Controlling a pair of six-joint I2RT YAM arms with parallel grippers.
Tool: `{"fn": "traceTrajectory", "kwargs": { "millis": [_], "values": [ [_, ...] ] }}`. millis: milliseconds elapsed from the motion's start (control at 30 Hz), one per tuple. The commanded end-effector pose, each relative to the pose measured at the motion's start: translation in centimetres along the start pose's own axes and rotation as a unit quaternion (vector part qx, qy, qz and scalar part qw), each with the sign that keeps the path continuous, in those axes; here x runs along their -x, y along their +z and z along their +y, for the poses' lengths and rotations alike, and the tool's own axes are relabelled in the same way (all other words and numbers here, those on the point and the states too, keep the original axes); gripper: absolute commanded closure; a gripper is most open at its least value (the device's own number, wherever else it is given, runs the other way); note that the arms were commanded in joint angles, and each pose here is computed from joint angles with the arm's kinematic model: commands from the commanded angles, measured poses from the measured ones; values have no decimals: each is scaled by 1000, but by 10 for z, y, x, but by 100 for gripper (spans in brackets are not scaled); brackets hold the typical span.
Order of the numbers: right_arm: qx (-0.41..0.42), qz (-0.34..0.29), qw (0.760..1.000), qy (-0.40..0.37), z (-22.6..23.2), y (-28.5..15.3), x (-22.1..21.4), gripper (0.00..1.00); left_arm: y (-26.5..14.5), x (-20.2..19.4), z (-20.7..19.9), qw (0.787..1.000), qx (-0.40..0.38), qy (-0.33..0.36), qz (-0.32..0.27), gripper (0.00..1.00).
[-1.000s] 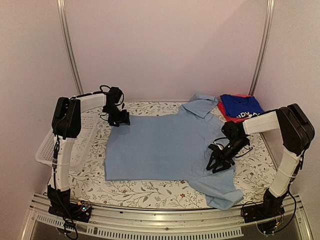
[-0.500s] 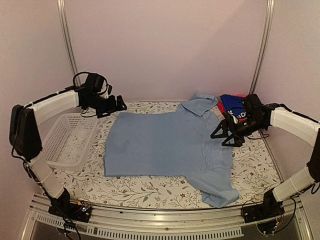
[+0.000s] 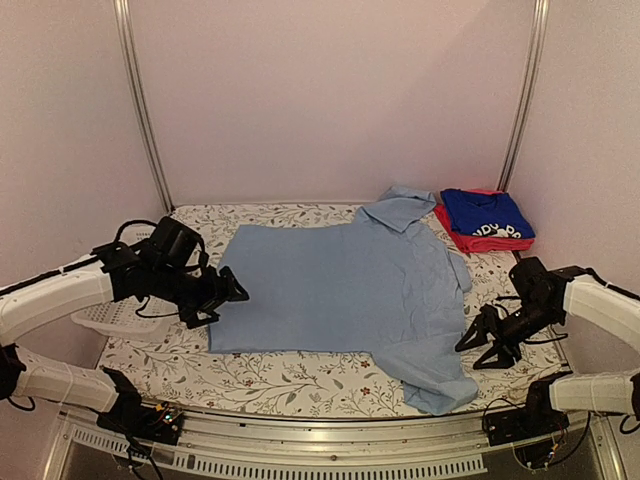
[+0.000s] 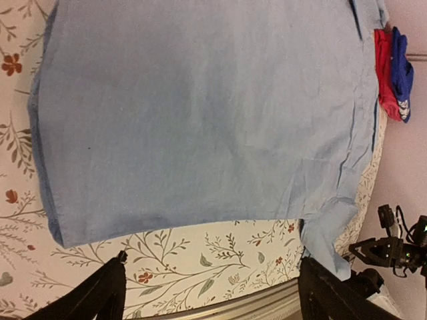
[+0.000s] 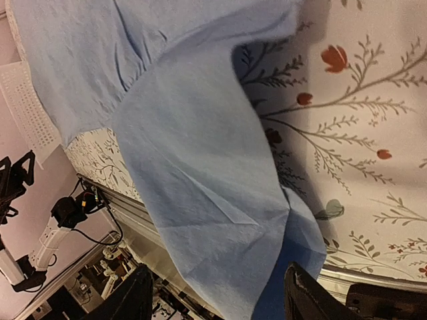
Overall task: Fold and stack the mixed laundry pile
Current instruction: Pick up the flattened shirt from the center of the board.
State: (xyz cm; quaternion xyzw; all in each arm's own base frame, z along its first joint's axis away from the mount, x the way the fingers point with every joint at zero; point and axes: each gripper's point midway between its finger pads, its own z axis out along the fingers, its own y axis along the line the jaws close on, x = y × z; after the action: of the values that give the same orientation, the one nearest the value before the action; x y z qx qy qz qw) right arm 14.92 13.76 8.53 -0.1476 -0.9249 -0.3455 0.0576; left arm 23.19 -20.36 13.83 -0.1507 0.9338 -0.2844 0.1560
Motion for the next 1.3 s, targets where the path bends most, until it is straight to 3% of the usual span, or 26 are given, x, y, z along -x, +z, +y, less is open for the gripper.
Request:
{"fn": "traceTrajectory", "kwargs": {
  "millis": [0,233,333,467,600,1067,1267],
  "values": [
    [-28,37,998,40,-23,5,-31,34,-8,-8,25,995,55,-84,-7,11],
    [-14,103,994,14,-20,24,-63,36,1,-27,54,983,126,-130,30,9],
    [2,108,994,3,-13,28,-58,54,2,-32,63,977,145,-155,35,11],
    [29,99,994,-24,5,25,-49,81,5,-46,77,968,160,-188,53,20],
    [56,95,993,-39,17,21,-48,99,8,-58,92,960,173,-212,66,38],
    [68,84,992,-66,29,15,-43,100,33,-44,106,946,167,-277,20,41],
    [71,84,992,-67,29,15,-43,100,42,-39,112,938,172,-300,2,53]
  ]
}}
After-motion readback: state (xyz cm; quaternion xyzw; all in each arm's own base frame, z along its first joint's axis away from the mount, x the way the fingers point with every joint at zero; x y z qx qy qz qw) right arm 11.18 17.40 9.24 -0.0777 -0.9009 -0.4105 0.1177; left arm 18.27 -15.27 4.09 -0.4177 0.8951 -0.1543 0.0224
